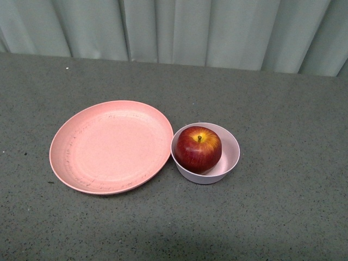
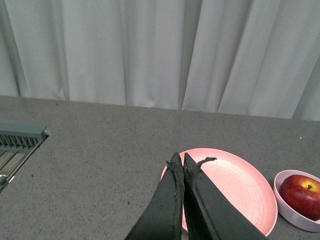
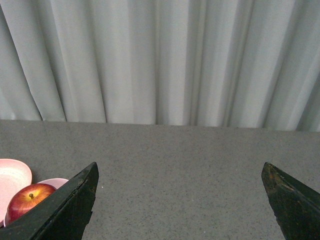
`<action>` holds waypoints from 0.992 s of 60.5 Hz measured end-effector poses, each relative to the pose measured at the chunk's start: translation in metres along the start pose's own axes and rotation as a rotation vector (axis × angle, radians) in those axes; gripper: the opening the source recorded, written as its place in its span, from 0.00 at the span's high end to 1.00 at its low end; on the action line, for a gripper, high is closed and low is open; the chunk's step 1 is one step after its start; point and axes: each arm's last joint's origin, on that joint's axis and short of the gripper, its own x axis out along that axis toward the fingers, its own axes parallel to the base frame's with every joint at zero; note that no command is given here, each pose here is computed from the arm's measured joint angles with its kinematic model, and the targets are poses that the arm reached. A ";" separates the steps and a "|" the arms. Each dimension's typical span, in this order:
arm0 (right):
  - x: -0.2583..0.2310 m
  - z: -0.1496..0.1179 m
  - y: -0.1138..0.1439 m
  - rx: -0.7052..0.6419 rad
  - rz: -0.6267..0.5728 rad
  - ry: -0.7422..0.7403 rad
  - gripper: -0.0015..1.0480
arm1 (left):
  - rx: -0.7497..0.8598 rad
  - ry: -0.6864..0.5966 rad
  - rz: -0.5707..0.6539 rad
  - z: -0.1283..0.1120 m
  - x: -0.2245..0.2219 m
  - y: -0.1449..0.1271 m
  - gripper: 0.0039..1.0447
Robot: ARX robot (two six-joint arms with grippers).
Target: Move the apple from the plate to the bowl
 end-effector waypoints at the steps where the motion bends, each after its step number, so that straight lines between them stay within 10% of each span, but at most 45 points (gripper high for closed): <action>1: 0.000 0.000 0.000 0.000 0.000 0.000 0.09 | 0.000 0.000 0.000 0.000 0.000 0.000 0.97; 12: 0.000 0.000 0.000 0.000 0.000 0.000 0.09 | 0.000 0.000 0.000 0.000 0.000 0.000 0.93; 43: 0.000 0.000 0.000 0.000 0.000 0.000 0.09 | 0.000 0.000 0.000 0.000 0.000 0.000 0.07; 60: 0.000 0.000 0.000 0.000 0.000 0.000 0.09 | 0.002 0.000 0.000 0.000 0.000 0.000 0.06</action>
